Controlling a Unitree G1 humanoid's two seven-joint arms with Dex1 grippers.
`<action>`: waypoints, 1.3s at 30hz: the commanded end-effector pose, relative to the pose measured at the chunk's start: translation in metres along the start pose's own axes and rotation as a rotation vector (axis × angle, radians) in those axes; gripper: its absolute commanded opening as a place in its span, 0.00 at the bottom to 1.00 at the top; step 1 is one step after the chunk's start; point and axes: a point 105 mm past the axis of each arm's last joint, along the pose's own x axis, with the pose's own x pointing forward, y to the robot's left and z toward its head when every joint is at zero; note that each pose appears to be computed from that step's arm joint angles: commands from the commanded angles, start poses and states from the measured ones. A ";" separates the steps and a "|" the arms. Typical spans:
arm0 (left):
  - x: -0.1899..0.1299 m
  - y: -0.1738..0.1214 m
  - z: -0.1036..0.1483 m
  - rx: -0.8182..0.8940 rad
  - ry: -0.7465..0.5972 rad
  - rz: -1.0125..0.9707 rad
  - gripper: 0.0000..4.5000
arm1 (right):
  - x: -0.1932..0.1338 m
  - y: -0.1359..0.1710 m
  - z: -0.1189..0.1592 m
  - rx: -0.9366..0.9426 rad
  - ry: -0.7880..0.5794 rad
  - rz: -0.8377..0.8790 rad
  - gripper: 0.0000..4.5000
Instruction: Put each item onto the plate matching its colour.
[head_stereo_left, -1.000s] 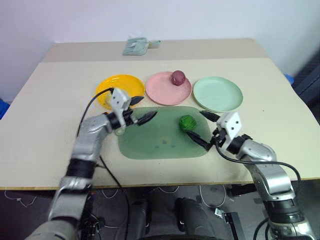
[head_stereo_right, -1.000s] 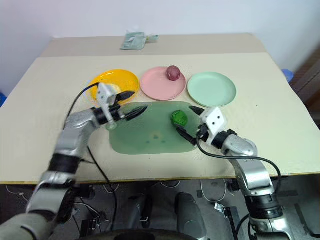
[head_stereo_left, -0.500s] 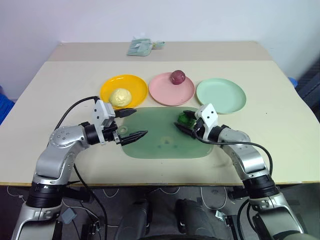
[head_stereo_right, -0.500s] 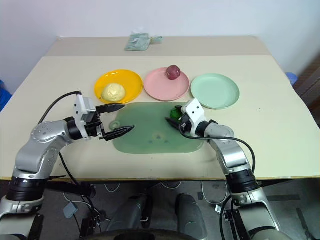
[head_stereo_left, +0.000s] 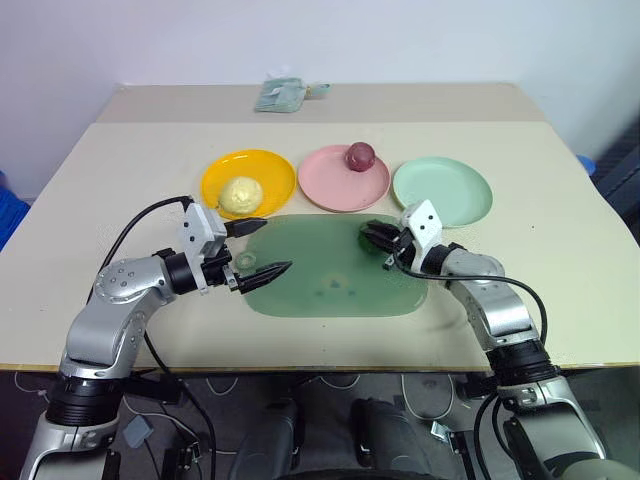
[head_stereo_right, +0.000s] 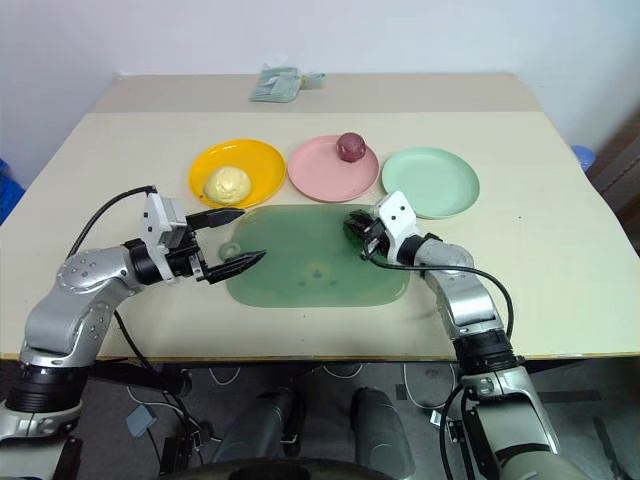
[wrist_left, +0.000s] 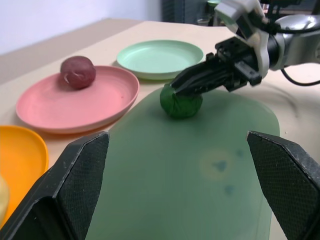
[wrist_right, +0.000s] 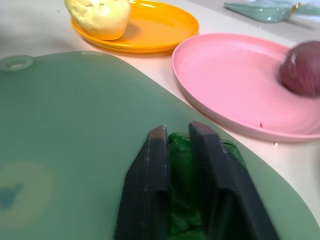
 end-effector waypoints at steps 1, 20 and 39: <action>0.000 -0.002 0.015 0.043 -0.047 -0.001 1.00 | -0.004 0.000 0.006 0.006 -0.002 0.014 0.54; -0.001 -0.009 0.014 0.037 -0.048 0.002 1.00 | 0.004 -0.020 0.028 -0.035 -0.094 -0.094 0.99; 0.001 -0.011 0.018 0.028 -0.056 0.009 1.00 | 0.004 -0.036 0.017 -0.029 -0.068 -0.142 0.99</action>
